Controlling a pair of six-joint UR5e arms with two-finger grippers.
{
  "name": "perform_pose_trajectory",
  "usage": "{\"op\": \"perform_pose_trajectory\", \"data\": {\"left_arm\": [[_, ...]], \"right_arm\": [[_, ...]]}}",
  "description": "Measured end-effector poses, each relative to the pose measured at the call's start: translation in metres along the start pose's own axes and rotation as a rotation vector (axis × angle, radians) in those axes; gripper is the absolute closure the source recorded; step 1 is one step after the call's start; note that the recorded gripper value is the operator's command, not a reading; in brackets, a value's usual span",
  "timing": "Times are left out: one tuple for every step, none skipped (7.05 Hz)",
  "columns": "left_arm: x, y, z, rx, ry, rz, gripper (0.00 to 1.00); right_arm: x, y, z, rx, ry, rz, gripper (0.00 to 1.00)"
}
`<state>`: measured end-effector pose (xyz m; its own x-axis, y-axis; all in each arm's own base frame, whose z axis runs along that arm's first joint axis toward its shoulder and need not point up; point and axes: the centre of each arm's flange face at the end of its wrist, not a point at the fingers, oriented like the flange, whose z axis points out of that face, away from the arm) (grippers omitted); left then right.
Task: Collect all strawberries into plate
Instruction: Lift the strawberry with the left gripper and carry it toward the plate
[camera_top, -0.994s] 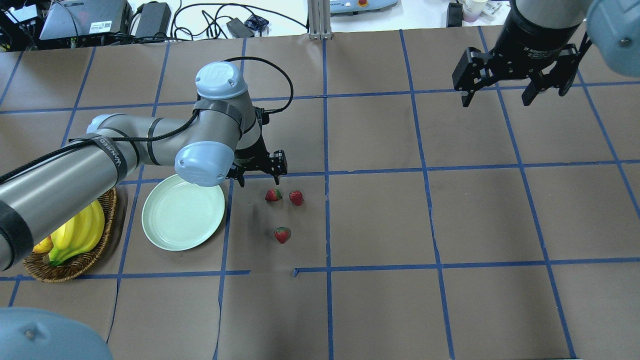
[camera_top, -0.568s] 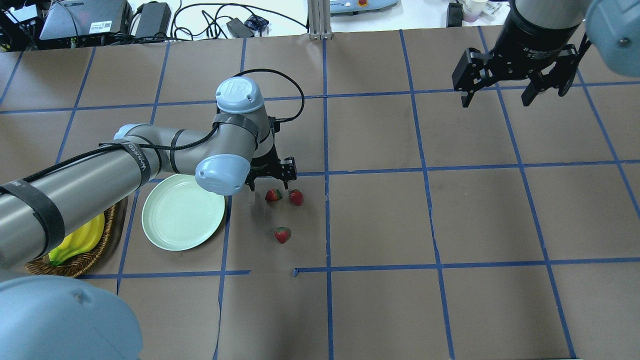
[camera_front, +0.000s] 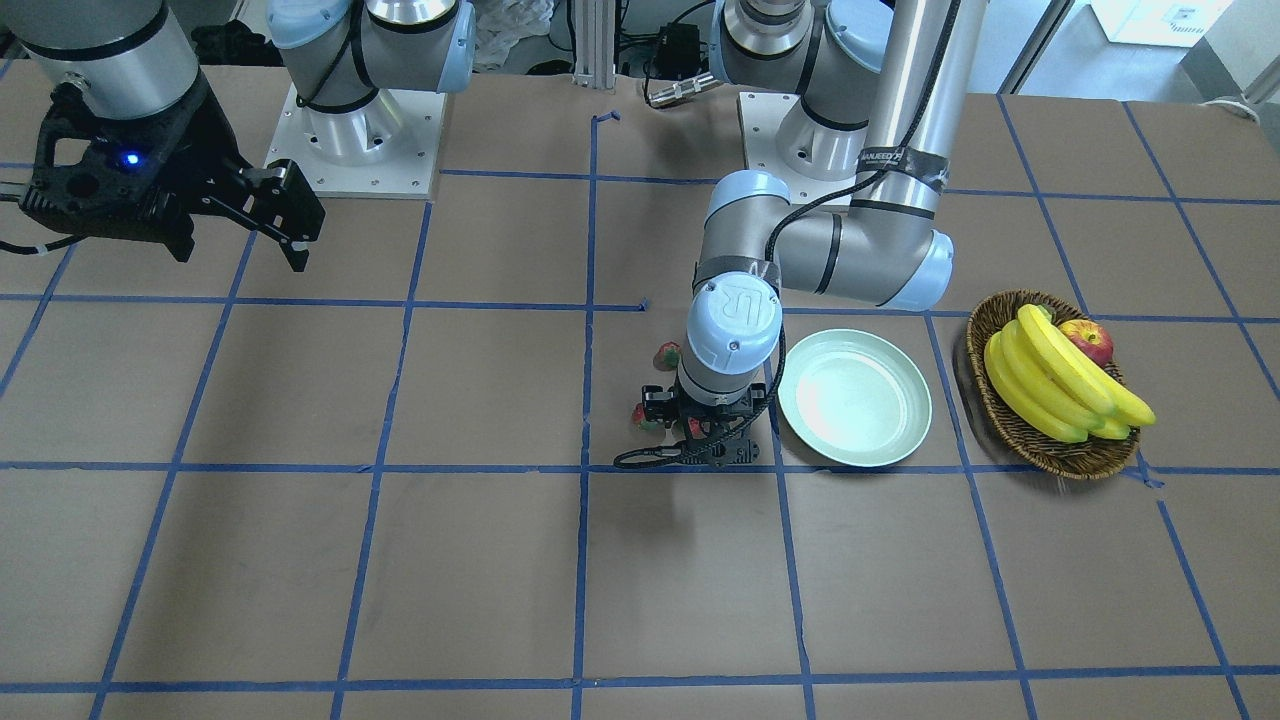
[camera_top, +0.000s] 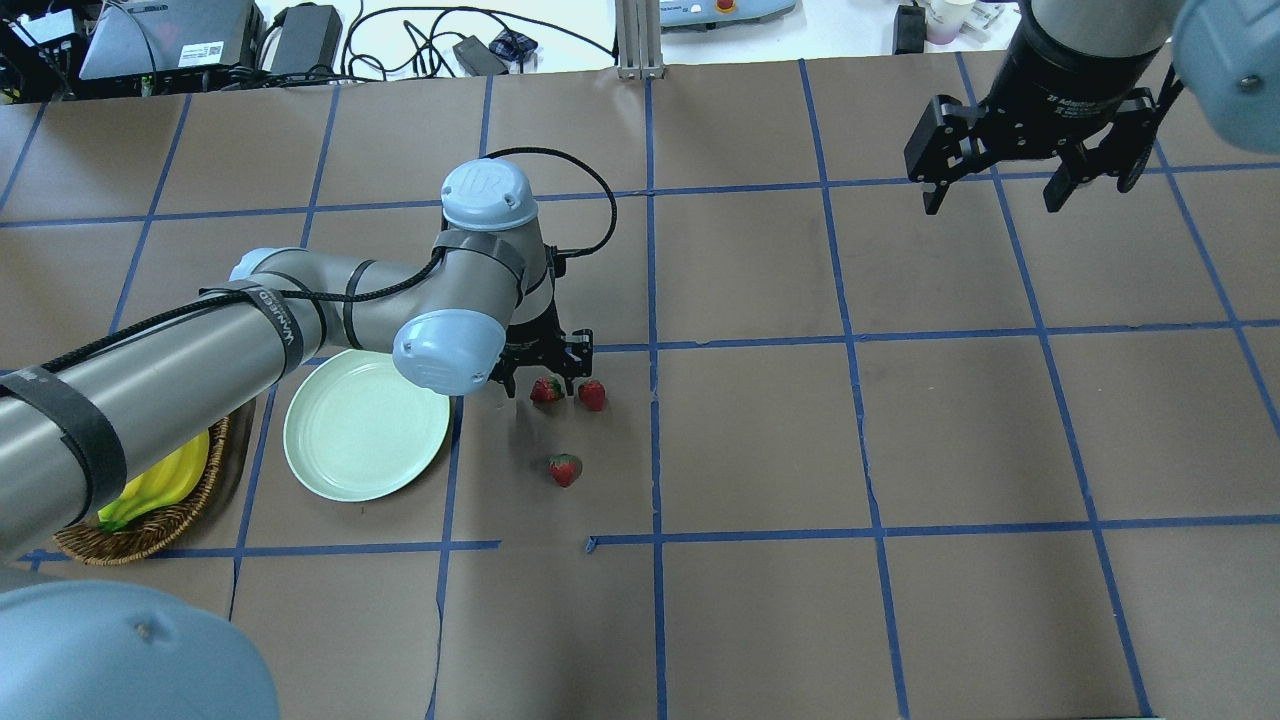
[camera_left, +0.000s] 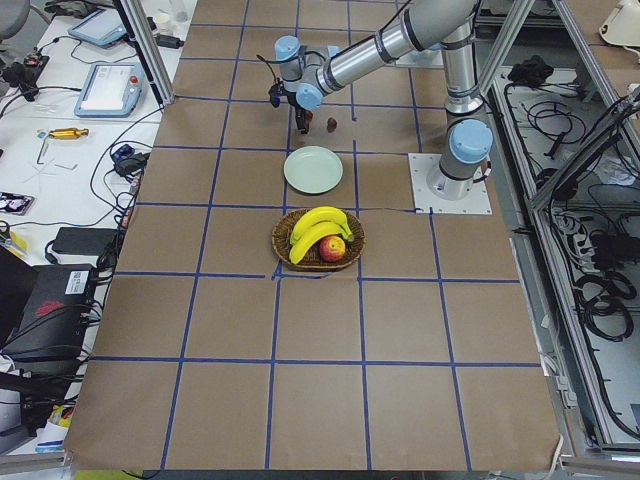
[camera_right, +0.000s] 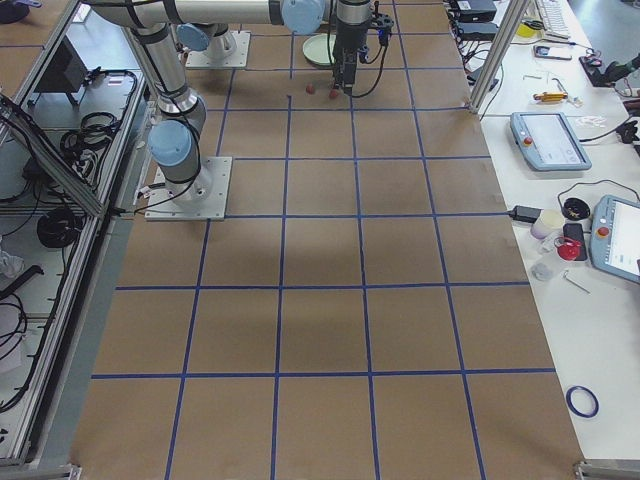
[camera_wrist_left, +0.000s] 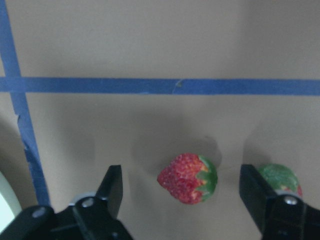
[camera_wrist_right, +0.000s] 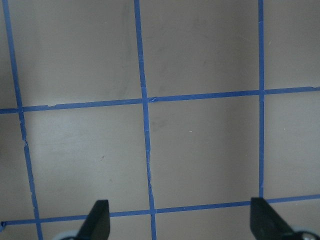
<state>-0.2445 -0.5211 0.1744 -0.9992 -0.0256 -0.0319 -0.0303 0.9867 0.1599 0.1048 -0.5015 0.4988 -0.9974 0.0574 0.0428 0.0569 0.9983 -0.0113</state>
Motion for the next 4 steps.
{"op": "perform_pose_trajectory", "data": {"left_arm": [[0.0004, -0.0006, 0.0045, -0.007, -0.001, 0.0, 0.51], [0.0006, -0.0011, 0.0056, -0.007, -0.001, 0.0, 0.69], [0.0004, -0.0011, 0.0044, -0.003, -0.002, 0.001, 0.81], [-0.0004, -0.0013, 0.0039, -0.001, -0.01, 0.001, 0.89]], "right_arm": [[0.0, -0.0001, 0.0, 0.001, 0.0, 0.0, 0.0], [0.0, -0.0002, 0.0, 0.001, 0.0, 0.0, 0.0], [0.0, -0.0004, 0.0001, 0.001, 0.0, 0.0, 0.0], [0.0, -0.0005, 0.0001, 0.001, 0.0, 0.0, 0.0]]}}
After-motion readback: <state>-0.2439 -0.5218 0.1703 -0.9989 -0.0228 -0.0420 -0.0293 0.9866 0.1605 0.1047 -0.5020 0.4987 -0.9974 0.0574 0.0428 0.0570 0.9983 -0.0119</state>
